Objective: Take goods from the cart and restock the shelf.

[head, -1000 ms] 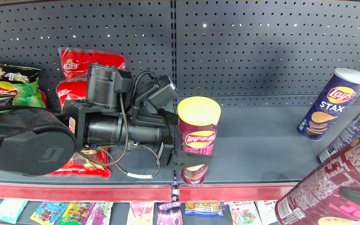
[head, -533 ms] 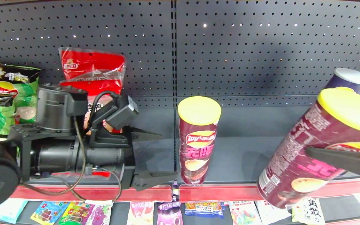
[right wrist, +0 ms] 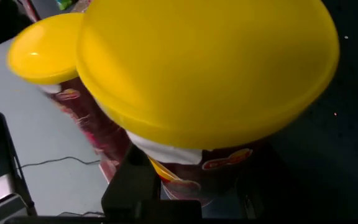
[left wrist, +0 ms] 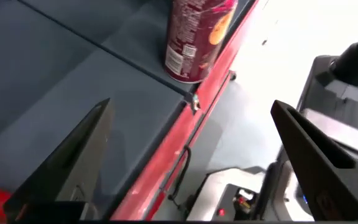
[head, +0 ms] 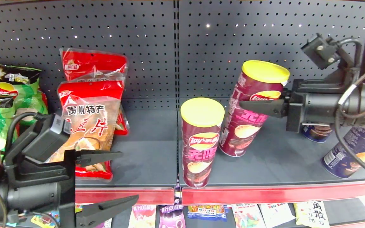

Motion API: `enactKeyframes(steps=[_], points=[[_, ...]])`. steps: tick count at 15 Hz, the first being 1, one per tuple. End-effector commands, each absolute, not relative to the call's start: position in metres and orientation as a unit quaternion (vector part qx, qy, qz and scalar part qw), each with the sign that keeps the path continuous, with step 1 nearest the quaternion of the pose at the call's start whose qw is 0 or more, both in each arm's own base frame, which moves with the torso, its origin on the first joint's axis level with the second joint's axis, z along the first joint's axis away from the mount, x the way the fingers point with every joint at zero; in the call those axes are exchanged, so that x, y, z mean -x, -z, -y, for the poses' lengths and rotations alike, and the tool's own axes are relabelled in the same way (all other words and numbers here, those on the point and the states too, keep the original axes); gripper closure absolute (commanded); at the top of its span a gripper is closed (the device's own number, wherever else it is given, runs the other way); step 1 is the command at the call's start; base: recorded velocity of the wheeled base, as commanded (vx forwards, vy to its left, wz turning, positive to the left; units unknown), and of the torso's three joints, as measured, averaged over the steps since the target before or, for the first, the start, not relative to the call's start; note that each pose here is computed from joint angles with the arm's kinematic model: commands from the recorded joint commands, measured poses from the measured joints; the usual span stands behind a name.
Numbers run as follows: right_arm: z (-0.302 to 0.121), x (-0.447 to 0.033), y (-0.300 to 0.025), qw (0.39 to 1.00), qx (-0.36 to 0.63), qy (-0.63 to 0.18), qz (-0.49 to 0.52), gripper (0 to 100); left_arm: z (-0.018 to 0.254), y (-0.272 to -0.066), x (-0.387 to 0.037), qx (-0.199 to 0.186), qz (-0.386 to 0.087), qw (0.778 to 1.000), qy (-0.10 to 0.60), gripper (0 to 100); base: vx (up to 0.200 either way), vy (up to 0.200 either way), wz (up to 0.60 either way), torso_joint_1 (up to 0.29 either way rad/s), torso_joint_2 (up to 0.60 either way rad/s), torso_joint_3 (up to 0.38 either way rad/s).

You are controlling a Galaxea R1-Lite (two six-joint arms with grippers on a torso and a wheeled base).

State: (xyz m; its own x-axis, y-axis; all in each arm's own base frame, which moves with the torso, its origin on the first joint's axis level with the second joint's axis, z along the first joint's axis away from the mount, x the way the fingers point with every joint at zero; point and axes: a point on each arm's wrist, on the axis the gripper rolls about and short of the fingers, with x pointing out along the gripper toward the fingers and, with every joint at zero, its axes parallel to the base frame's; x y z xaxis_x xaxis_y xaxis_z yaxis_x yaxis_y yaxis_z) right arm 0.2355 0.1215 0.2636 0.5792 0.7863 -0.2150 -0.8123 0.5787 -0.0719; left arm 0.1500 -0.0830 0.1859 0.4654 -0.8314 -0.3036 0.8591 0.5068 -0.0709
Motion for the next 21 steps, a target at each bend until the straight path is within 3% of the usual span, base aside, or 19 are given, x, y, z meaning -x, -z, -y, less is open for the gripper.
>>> enactKeyframes(steps=[1,12,21], points=[[-0.133,-0.264,-0.248,0.882,0.080,-0.451,-0.108,100,0.074,-0.190,-0.132,-0.045,-0.127,0.860,0.493,0,0.000,0.000,0.00,0.000,0.00,0.000],[-0.179,-0.311,-0.250,0.868,0.094,-0.480,-0.080,100,0.074,-0.196,-0.132,-0.049,-0.116,0.868,0.480,0,0.000,0.000,0.00,0.000,0.00,0.000],[-0.189,-0.325,-0.238,0.865,0.098,-0.484,-0.089,100,0.074,-0.196,-0.132,-0.050,-0.115,0.869,0.479,0,0.000,0.000,0.00,0.000,0.00,0.000]])
